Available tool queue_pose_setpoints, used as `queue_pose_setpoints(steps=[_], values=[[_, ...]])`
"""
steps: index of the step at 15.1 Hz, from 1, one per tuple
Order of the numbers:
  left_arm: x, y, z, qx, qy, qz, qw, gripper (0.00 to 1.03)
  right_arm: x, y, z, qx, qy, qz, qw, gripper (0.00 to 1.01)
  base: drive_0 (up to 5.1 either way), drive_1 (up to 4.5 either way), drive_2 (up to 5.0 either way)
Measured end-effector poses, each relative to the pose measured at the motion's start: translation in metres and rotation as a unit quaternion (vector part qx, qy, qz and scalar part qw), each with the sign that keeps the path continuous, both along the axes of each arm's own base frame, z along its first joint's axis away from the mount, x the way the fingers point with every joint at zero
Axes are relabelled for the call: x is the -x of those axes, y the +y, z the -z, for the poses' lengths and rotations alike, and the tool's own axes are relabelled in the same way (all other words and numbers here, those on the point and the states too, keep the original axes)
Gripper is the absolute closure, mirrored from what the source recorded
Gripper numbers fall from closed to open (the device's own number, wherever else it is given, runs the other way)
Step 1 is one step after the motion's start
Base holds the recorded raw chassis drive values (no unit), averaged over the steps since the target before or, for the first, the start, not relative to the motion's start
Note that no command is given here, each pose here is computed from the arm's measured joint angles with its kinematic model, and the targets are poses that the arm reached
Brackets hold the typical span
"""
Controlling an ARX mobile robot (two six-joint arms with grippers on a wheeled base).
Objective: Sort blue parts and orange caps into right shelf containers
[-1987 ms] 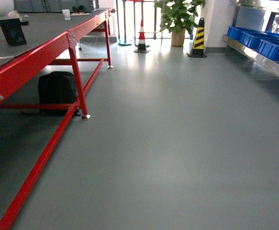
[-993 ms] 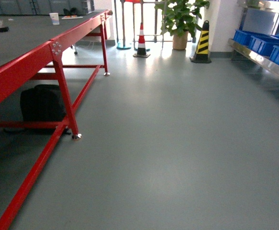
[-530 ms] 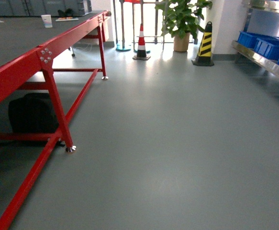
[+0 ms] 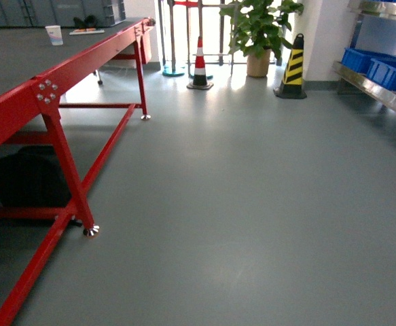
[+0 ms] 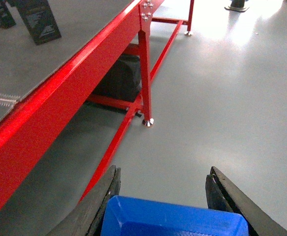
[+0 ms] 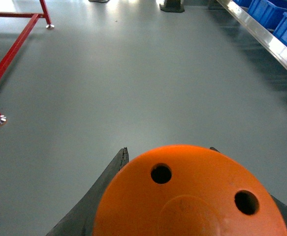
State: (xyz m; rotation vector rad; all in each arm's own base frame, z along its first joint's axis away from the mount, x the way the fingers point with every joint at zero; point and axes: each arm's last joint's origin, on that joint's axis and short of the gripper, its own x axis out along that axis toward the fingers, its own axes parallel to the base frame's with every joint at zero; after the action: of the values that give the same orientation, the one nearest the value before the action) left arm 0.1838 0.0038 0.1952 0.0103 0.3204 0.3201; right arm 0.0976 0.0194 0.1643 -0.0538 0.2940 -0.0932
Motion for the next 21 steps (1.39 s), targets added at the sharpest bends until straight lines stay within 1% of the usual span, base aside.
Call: queue_pose_setpoints(steps=[13, 15, 16, 19, 21], values=[[0.0001, 0.0, 0.0, 0.0, 0.001, 0.0, 1.0, 0.58, 0.0, 0.0, 0.0, 0.0, 0.0, 0.0, 1.0, 0.59, 0.0, 4.27, -4.3], [0.0001, 0.0001, -0.0003, 0.0, -0.001, -0.001, 1.0, 0.58, -0.0001, 0.0001, 0.0001, 0.0, 0.0, 0.0, 1.0, 0.59, -1.4, 2.9, -5.7], [0.0002, 0.0002, -0.0002, 0.0, -0.001, -0.001, 1.0, 0.58, -0.0001, 0.0, -0.0001, 0.0, 0.0, 0.0, 1.0, 0.59, -2.0, 2.35, -6.3], [-0.0004, 0.0001, 0.0013, 0.0, 0.005, 0.0, 1.0, 0.58, -0.0001, 0.0001, -0.0001, 0.0, -0.001, 0.0, 1.0, 0.59, -1.5, -1.48, -1.5], [-0.0002, 0.0001, 0.0003, 0.0, 0.001, 0.0, 1.0, 0.58, -0.0001, 0.0, 0.0, 0.0, 0.0, 0.0, 1.0, 0.59, -1.4, -1.44, -1.4]])
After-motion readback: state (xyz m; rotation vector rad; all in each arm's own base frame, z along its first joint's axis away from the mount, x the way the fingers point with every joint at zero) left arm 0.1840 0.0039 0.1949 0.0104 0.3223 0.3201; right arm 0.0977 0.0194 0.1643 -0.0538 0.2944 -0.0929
